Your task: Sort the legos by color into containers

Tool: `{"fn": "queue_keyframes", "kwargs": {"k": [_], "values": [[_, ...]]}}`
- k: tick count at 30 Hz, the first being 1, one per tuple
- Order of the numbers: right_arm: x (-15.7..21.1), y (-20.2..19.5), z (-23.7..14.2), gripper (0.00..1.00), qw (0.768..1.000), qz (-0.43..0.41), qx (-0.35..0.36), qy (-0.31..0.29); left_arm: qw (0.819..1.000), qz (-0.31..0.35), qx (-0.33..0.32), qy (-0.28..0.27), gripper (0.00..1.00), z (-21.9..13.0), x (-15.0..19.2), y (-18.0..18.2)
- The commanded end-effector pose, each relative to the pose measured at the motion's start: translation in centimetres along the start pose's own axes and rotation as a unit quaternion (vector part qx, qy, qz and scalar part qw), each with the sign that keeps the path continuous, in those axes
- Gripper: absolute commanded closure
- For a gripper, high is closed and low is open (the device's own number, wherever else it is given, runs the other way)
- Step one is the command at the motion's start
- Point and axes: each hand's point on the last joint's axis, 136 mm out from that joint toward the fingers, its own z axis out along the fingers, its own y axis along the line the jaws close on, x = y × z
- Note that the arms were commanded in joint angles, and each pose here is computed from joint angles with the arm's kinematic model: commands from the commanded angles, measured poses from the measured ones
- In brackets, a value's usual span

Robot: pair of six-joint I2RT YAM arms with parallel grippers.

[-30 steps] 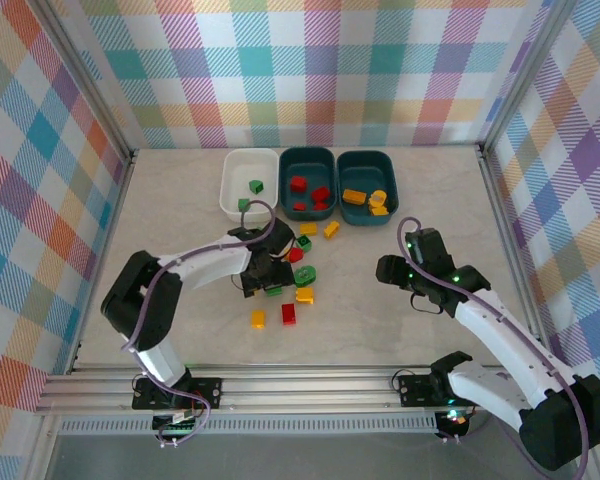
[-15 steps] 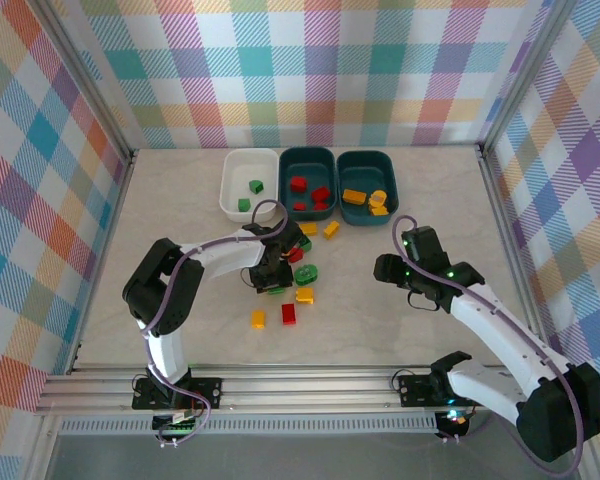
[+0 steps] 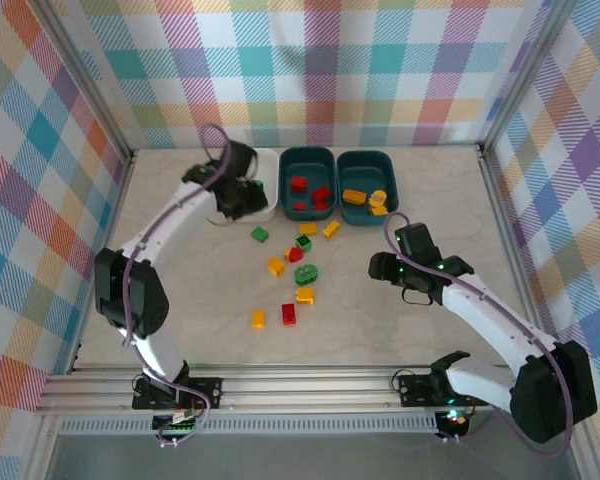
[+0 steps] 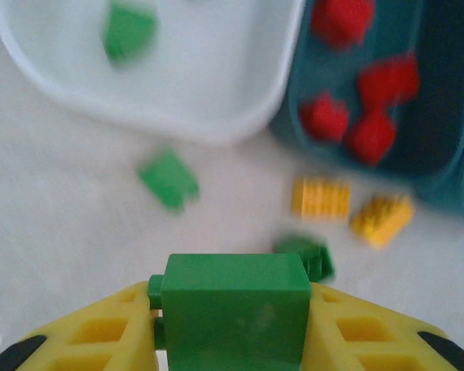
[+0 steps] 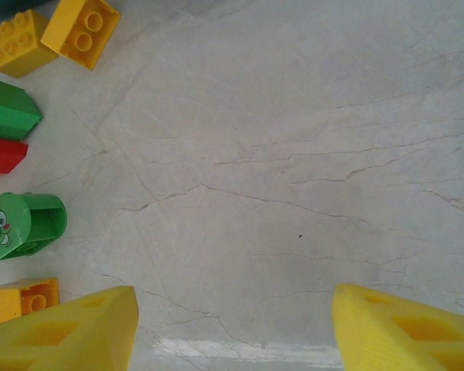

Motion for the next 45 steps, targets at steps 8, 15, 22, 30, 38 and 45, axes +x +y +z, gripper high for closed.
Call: {"fn": "queue_keyframes", "kwargs": {"k": [8,15,22,30,38,45], "values": [[-2.2,3.8,0.4,0.33,0.999,-0.015,-0.036,0.000,0.999,0.012,-0.037,0.039,0.63,8.9,-6.8,2.2],[-2.6,4.9,0.8,0.32,0.999,-0.030,-0.037,0.007,0.998,-0.005,-0.030,0.052,0.50,11.3,-7.9,2.5],[-1.5,7.0,1.4,0.32,0.997,-0.050,-0.050,0.020,0.999,0.011,0.038,0.020,0.21,6.1,-8.5,-0.2],[1.7,12.7,0.8,0.36,0.993,-0.110,-0.042,0.006,0.995,-0.073,0.038,-0.056,0.10,-0.9,-2.6,4.7],[9.4,19.0,2.0,0.38,0.982,-0.172,-0.047,0.056,0.982,-0.185,-0.040,-0.027,0.04,0.7,11.3,15.4],[13.8,20.3,5.0,0.43,0.975,-0.199,0.007,0.099,0.979,-0.201,-0.033,-0.029,0.04,0.1,14.3,17.1]]}}
